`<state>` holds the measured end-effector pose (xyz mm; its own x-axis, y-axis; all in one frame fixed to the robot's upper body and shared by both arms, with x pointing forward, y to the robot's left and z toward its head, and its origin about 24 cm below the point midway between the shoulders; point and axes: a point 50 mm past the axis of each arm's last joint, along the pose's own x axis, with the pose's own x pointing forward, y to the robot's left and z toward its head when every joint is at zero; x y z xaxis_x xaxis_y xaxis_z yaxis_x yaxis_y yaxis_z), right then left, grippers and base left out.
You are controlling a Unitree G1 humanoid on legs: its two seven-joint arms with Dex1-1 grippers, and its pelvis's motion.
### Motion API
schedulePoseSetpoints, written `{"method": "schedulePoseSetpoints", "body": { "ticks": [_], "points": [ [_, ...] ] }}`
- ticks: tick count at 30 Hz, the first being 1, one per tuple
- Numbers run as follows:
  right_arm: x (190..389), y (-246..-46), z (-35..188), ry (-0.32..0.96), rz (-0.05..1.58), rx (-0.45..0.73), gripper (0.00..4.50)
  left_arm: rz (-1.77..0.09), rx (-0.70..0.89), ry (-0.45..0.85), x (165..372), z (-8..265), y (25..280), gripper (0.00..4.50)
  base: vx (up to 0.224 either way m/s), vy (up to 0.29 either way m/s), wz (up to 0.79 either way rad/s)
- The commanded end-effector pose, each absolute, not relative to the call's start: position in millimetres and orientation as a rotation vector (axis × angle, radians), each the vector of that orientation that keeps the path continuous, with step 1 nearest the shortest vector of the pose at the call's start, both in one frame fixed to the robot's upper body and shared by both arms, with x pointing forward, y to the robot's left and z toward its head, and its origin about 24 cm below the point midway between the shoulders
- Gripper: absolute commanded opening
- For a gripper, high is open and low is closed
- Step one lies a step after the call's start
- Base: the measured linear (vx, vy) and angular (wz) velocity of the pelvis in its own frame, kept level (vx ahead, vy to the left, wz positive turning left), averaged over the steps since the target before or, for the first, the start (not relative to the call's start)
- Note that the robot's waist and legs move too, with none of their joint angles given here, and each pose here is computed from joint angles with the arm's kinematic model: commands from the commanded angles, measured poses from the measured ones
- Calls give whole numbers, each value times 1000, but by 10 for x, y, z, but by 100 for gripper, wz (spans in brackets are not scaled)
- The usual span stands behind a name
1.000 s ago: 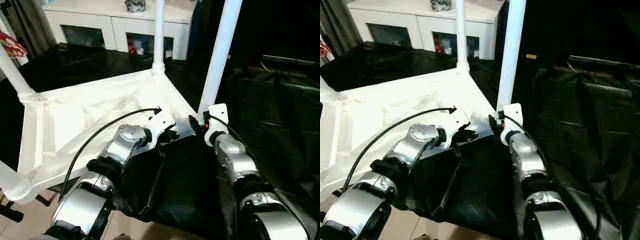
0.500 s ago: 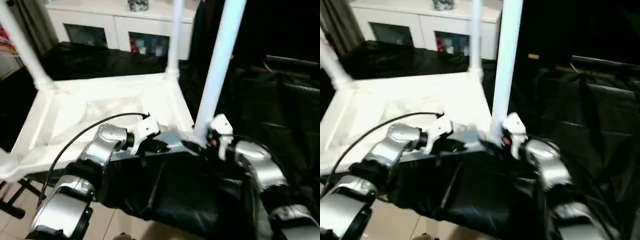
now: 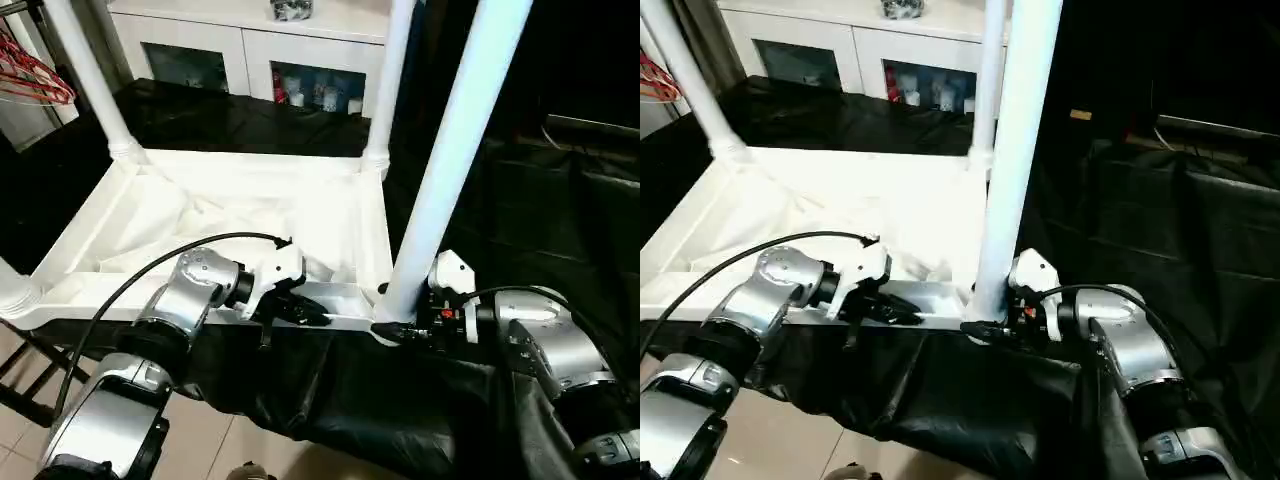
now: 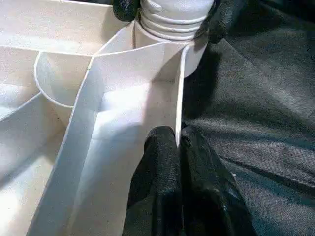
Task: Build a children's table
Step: Rotate leg to tighten
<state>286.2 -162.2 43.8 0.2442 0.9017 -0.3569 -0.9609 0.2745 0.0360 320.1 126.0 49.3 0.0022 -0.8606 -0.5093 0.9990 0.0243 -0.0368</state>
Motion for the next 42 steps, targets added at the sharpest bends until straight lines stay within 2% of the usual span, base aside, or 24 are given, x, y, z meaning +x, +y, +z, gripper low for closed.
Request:
{"method": "schedulePoseSetpoints", "body": {
  "ticks": [1,6,7,8,9,13,14,15,16,18,22,26,27,29,31,33,35,41,42],
  "points": [
    [2714,-1399,347,359,1439,-172,293,-1469,377,350,3289,656,1197,0,0,0,0],
    [2709,-1375,334,352,1419,-127,273,-1456,347,328,3296,663,1143,0,0,0,0],
    [2755,-1335,337,316,1346,-74,270,-1428,333,313,3314,664,1078,0,0,0,0],
    [2755,-1335,337,316,1346,-74,269,-1428,333,313,3314,664,1078,0,0,0,0],
    [2820,-1297,331,280,1259,-35,268,-1390,328,308,3336,652,1006,0,0,0,0],
    [2926,-1249,300,256,1121,11,266,-1317,330,303,3383,628,891,0,0,0,0],
    [2988,-1221,274,248,1039,21,266,-1271,329,297,3412,622,818,0,0,0,0],
    [3063,-1190,233,258,935,31,266,-1229,326,294,3439,620,731,0,0,0,0],
    [3072,-1186,228,260,921,33,266,-1224,326,294,3442,620,720,0,0,0,0],
    [3172,-1101,156,290,767,18,266,-1167,328,289,3474,632,566,0,0,0,0],
    [3221,-1052,122,313,685,-2,266,-1124,332,286,3496,642,502,0,0,0,0],
    [3392,-933,179,276,496,4,266,-1052,335,259,3512,654,369,0,0,0,0],
    [3395,-930,181,275,493,5,266,-1051,336,258,3512,654,366,0,0,0,0],
    [3415,-911,197,265,482,12,321,-1052,334,253,3503,648,358,0,0,0,0],
    [3423,-895,235,242,528,49,338,-1094,343,238,3468,627,408,0,0,0,0],
    [3399,-924,245,229,584,2,345,-1139,347,236,3441,619,470,0,0,0,0],
    [3391,-940,246,225,599,-19,369,-1156,350,237,3430,615,490,0,0,0,0],
    [3312,-1040,229,224,776,-74,369,-1264,384,255,3357,578,653,0,0,0,0],
    [3249,-1095,228,225,883,-116,369,-1294,391,255,3344,577,731,0,0,0,0]
  ]
}}
